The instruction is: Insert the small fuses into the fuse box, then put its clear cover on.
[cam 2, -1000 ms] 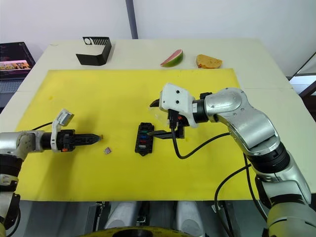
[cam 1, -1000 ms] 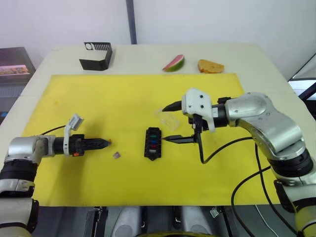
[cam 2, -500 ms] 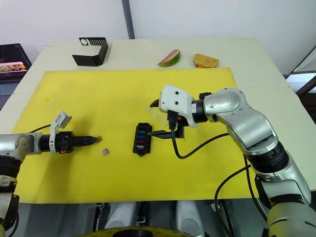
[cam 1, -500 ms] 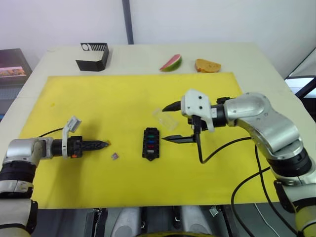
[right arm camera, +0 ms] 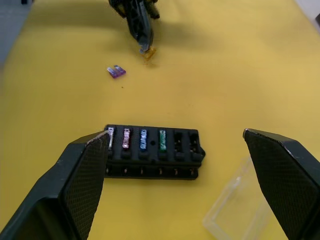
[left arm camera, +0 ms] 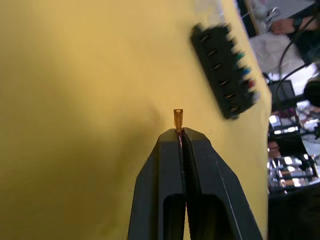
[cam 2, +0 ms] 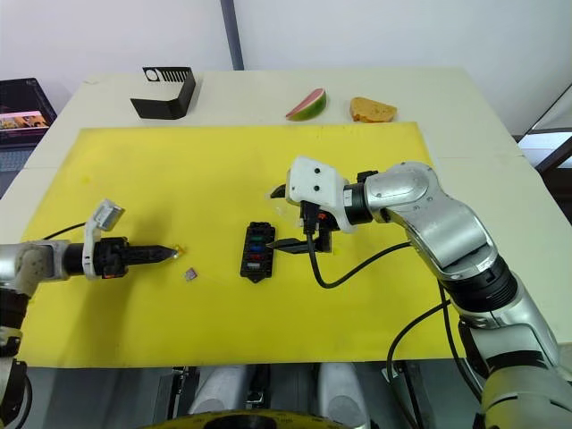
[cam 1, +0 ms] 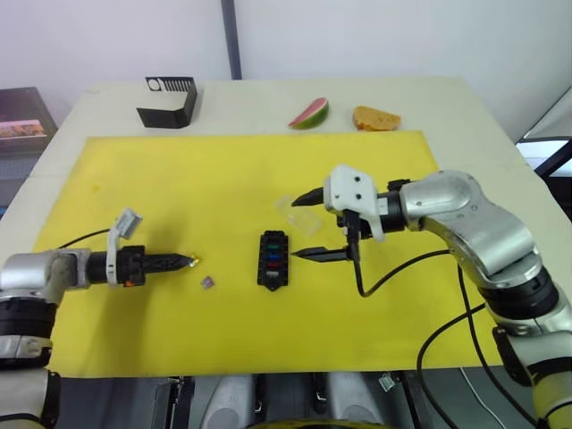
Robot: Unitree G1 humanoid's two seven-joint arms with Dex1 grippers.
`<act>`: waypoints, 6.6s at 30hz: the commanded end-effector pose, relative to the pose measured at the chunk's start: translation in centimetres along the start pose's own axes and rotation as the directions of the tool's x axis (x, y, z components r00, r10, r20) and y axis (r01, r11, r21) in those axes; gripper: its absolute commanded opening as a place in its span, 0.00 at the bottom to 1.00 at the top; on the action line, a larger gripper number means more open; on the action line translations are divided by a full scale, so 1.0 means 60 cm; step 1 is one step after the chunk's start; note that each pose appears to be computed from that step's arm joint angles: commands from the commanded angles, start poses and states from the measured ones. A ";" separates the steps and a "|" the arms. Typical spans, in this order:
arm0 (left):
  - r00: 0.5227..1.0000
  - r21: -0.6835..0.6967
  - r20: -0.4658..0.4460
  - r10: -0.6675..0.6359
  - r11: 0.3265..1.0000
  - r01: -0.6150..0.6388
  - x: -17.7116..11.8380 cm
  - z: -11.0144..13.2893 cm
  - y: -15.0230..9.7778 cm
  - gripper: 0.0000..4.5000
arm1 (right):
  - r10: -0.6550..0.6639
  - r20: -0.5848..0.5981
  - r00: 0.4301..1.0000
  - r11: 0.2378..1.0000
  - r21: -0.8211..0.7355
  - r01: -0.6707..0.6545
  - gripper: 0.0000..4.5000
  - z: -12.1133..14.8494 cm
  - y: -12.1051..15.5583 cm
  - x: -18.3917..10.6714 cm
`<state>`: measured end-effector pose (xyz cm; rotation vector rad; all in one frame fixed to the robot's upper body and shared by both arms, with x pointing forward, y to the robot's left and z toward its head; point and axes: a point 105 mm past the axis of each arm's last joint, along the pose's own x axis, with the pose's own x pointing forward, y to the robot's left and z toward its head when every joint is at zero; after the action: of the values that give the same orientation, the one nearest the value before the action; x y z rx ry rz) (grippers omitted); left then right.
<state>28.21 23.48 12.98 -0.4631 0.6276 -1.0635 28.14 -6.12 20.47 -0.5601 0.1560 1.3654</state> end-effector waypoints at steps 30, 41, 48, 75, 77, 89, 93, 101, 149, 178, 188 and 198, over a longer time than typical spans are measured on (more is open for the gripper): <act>0.916 0.398 0.029 -0.400 0.845 0.357 0.094 0.083 -0.232 0.00 | 0.164 0.396 0.904 0.735 0.562 -0.380 0.61 0.099 0.025 0.003; 0.919 0.391 0.029 -0.393 0.851 0.351 0.094 0.082 -0.227 0.00 | 0.184 0.400 0.898 0.737 0.548 -0.396 0.23 0.104 0.036 0.006; 0.921 0.390 0.024 -0.389 0.852 0.350 0.094 0.081 -0.225 0.00 | 0.185 0.406 0.895 0.738 0.544 -0.399 0.23 0.106 0.039 0.008; 0.924 0.382 0.032 -0.382 0.859 0.342 0.094 0.076 -0.221 0.00 | 0.186 0.409 0.893 0.742 0.538 -0.401 0.01 0.109 0.043 0.016; 0.933 0.388 0.027 -0.358 0.864 0.320 0.093 0.075 -0.215 0.00 | 0.188 0.400 0.897 0.747 0.535 -0.395 0.01 0.109 0.043 0.016; 0.969 0.734 -0.246 -0.008 0.652 0.191 0.100 0.030 -0.127 0.99 | 0.030 -0.132 0.991 0.980 0.201 -0.003 0.00 0.044 -0.008 0.041; 0.962 0.802 -0.273 0.020 0.557 0.216 0.131 0.011 -0.097 0.99 | 0.029 -0.256 0.966 1.000 -0.001 -0.030 0.00 0.014 -0.014 0.060; 0.960 0.840 -0.279 0.019 0.490 0.235 0.147 0.002 -0.080 0.99 | 0.078 -0.328 0.941 0.994 -0.042 -0.097 0.00 0.008 -0.022 0.076; 0.968 0.849 -0.249 0.043 0.490 0.197 0.155 -0.004 -0.074 0.99 | 0.067 -0.379 0.923 0.993 -0.067 -0.100 0.00 -0.020 -0.033 0.098; 0.972 0.856 -0.231 0.052 0.486 0.177 0.157 -0.001 -0.076 1.00 | 0.108 -0.478 0.872 0.987 -0.057 -0.154 0.15 -0.041 -0.026 0.106; 0.970 0.858 -0.236 0.053 0.480 0.183 0.157 -0.001 -0.077 1.00 | 0.089 -0.437 0.895 0.989 -0.068 -0.132 0.31 -0.017 -0.033 0.101; 0.971 0.860 -0.231 0.056 0.479 0.177 0.156 0.003 -0.075 1.00 | 0.091 -0.302 0.949 0.990 -0.075 -0.119 0.31 0.045 -0.047 0.062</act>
<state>28.49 13.19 12.53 0.5569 0.2207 -1.3727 31.77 -2.30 19.10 -0.8604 0.4830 1.3578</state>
